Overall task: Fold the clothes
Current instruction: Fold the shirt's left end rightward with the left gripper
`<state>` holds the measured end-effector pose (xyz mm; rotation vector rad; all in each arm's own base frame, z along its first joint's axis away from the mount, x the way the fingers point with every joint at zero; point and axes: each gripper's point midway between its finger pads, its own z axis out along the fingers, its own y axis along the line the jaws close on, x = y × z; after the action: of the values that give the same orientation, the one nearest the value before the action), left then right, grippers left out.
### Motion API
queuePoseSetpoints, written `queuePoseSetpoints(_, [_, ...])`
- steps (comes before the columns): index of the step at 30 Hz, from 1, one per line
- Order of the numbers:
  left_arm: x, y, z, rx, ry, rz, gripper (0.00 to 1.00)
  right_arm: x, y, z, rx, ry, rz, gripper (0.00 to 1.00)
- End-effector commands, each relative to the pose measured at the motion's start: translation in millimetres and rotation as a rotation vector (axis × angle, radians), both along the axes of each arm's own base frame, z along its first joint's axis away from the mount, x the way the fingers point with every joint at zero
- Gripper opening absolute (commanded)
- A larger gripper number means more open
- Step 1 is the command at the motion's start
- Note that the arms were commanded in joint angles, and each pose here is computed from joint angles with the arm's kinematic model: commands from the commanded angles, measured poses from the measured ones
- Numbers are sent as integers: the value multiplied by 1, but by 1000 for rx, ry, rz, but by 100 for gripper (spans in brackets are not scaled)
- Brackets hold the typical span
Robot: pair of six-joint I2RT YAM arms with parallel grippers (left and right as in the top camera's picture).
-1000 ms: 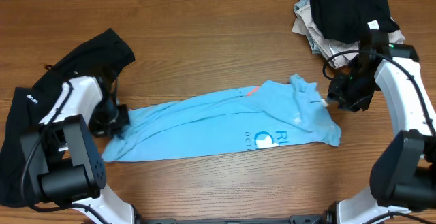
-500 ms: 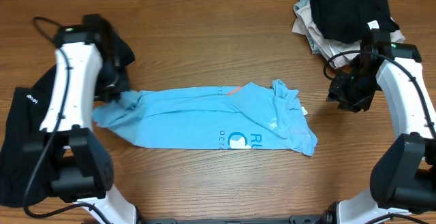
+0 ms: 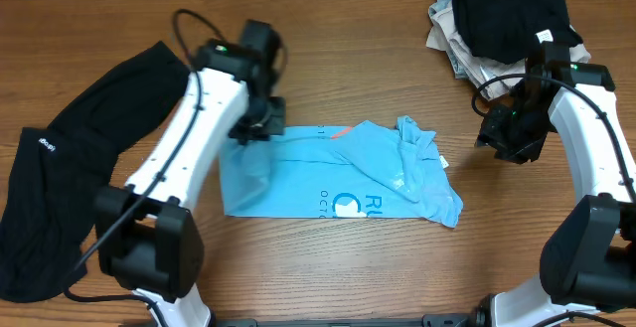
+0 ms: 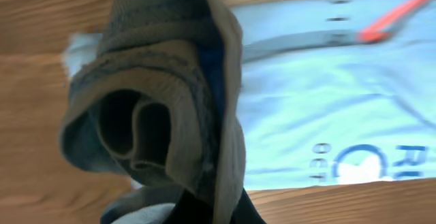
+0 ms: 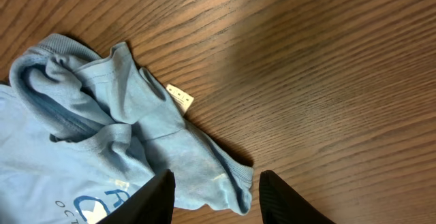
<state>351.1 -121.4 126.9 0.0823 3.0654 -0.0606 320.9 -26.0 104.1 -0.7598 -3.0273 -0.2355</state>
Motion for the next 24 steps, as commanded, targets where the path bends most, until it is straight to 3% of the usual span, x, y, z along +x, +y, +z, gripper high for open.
queuePoseSetpoints(1, [-2,-30,-1,-33,-17,-12,4,7,0,11,-10,-45,8,44])
queuePoseSetpoints(14, [-20,-86,-35,-55,54,-129,9,7,-4,10,-32,-44,7,48])
queuePoseSetpoints(15, [-21,-88,-38,-55,65,-133,17,7,-4,10,-32,-44,6,48])
queuePoseSetpoints(17, [-23,-91,-41,-62,77,-138,45,7,-4,10,-32,-46,7,49])
queuePoseSetpoints(19, [-24,-94,-41,-76,80,-143,66,8,-4,8,-33,-49,6,57])
queuePoseSetpoints(24, [-27,-116,-31,-203,99,-198,90,4,3,-11,9,-21,7,64])
